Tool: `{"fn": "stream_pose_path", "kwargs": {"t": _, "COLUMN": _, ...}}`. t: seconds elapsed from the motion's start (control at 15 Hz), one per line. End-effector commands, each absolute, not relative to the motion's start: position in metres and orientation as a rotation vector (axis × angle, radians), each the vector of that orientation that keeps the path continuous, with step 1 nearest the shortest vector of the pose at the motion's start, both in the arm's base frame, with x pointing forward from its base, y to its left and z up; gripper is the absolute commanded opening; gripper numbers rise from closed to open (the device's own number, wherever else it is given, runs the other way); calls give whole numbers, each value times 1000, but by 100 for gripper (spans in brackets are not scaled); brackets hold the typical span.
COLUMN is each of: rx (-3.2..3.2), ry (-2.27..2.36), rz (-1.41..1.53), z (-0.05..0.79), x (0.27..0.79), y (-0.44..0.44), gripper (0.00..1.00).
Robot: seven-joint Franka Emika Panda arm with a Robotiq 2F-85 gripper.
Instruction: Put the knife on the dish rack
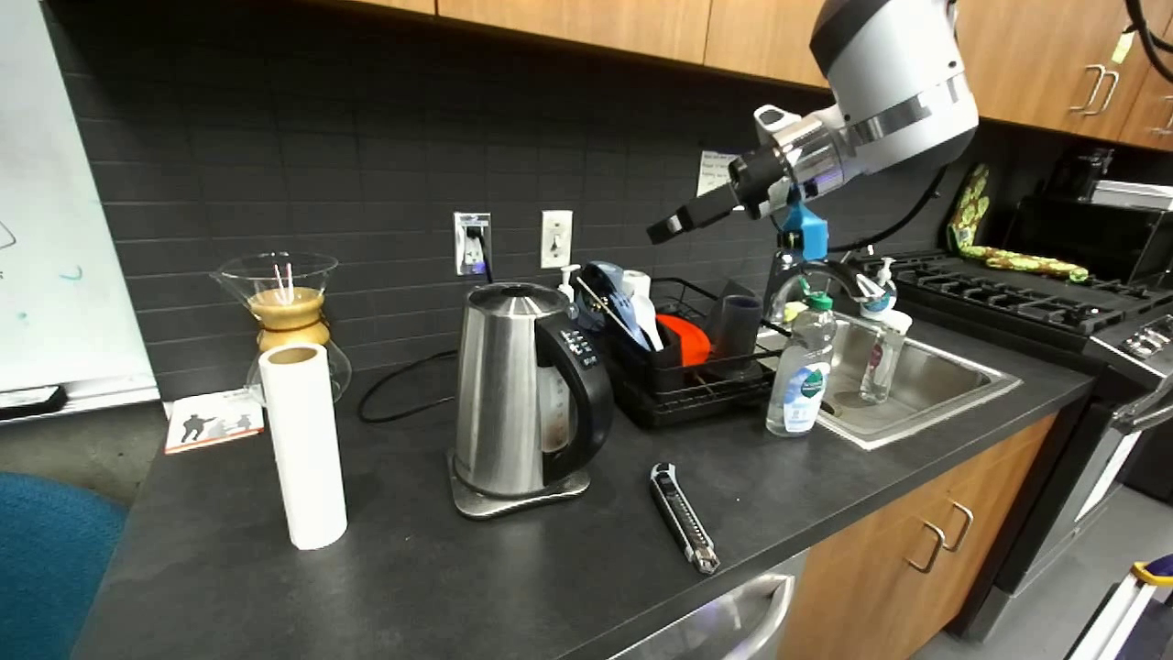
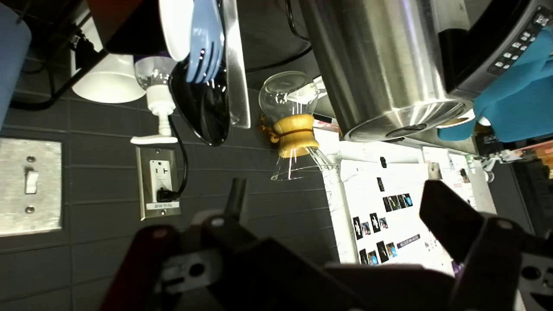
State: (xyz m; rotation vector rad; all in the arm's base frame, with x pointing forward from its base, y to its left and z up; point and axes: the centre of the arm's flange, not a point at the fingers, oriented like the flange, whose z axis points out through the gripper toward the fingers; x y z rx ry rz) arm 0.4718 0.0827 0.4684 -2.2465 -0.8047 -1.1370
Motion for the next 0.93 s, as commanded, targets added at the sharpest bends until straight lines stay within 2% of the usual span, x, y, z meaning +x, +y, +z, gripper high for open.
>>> {"fn": "stream_pose_path", "kwargs": {"t": 0.0, "rx": -2241, "ry": -779, "rz": -1066, "z": 492, "x": 449, "y": 68, "gripper": 100}}
{"fn": "stream_pose_path", "kwargs": {"t": 0.87, "rx": -2299, "ry": -731, "rz": -796, "z": 517, "x": 383, "y": 36, "gripper": 100}}
